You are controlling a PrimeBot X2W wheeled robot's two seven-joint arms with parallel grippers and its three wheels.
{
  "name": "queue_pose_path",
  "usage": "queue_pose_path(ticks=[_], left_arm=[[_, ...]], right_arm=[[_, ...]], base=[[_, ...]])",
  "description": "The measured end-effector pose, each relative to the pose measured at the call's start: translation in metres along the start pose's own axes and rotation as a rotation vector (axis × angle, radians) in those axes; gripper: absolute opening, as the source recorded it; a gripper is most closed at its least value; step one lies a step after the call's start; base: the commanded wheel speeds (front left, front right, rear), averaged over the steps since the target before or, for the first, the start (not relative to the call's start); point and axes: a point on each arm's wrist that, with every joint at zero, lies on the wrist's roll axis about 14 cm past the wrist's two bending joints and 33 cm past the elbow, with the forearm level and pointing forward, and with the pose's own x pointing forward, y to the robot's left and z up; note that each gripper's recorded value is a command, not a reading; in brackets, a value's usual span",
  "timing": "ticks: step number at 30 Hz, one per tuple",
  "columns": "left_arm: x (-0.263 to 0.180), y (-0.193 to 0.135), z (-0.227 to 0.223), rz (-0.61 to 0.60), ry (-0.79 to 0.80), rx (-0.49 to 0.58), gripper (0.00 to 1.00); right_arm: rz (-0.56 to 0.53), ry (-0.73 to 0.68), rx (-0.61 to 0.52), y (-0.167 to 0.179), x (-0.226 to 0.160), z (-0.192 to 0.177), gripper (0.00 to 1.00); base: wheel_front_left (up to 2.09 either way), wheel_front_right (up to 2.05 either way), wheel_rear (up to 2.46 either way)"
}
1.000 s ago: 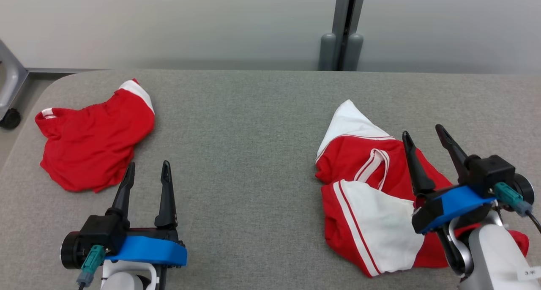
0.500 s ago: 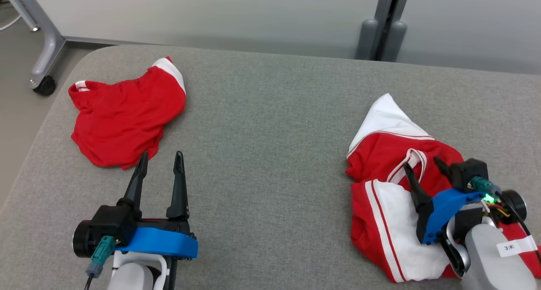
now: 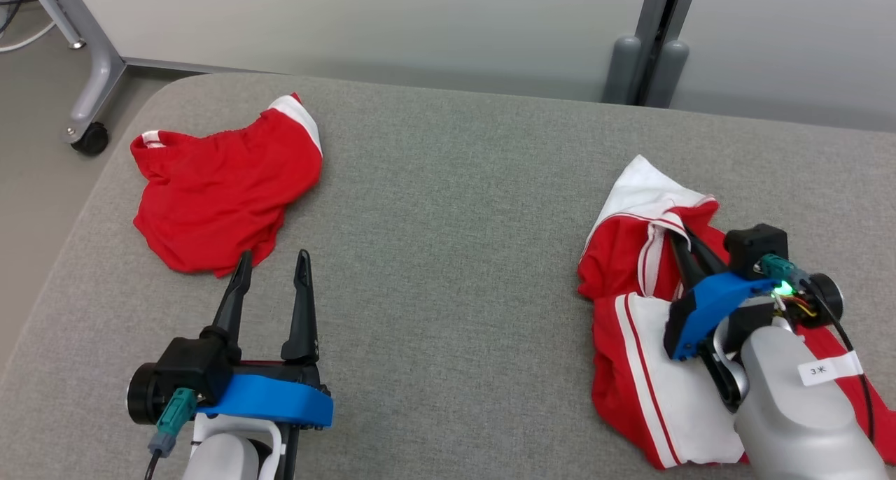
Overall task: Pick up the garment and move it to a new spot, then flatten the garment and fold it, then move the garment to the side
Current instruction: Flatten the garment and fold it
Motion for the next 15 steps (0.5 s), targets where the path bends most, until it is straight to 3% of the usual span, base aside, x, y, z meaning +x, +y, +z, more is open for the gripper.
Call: queue_pose_path(ticks=[8, 15], left_arm=[[-0.004, 0.004, 0.004, 0.011, -0.013, 0.001, 1.0], [-0.008, 0.007, 0.003, 0.02, -0.007, -0.005, 1.0]], right_arm=[[0.158, -0.248, -0.007, 0.063, 0.014, 0.086, 0.0], [0.352, -0.318, -0.06, 0.134, 0.022, 0.127, 0.0]], base=[[0.0, 0.0, 0.0], [0.0, 0.0, 0.0]])
